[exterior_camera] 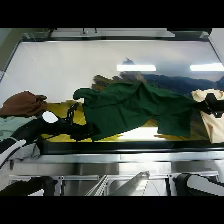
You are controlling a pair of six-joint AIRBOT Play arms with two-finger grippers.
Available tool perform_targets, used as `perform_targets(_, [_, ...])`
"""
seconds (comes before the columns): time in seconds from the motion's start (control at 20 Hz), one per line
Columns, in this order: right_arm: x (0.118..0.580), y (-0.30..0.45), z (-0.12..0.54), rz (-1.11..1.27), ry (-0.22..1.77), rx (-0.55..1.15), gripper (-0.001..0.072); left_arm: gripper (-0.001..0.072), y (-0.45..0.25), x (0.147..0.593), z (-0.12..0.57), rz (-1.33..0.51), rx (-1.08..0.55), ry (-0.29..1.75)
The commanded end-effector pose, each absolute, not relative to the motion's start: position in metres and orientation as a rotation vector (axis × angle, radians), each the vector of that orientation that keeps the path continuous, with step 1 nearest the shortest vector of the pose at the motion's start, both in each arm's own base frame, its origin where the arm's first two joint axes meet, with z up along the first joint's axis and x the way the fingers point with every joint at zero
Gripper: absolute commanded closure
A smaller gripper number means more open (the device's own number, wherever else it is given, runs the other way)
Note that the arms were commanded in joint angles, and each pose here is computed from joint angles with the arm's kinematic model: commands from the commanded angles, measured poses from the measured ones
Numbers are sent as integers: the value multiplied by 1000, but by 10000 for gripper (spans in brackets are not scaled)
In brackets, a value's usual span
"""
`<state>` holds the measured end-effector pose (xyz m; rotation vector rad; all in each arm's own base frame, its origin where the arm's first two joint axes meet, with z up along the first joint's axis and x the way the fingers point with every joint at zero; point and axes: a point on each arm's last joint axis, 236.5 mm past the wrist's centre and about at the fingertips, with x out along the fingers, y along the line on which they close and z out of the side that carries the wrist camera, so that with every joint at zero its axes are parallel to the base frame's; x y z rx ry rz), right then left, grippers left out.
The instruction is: Fold the shirts.
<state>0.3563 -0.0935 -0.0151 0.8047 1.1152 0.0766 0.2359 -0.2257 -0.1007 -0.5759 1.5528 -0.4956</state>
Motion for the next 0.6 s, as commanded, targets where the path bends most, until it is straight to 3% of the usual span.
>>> perform_targets(0.0, [357,-93,-14,82,1114,811,684,15,-230,245,-123,-451,-554,1559])
perform_targets(0.05, [357,-92,-13,86,1109,813,684,47,-231,244,-127,-447,-548,1564])
perform_targets(0.1, [359,-91,-12,94,1102,812,684,281,-232,244,-130,-443,-553,1568])
perform_targets(0.15, [359,-91,-11,96,1100,812,684,573,-232,243,-131,-443,-552,1572])
perform_targets(0.2, [359,-91,-12,96,1100,812,684,681,-232,241,-130,-453,-548,1578])
perform_targets(0.55, [355,-88,-12,117,1117,793,684,683,-193,275,-66,-474,-628,1407])
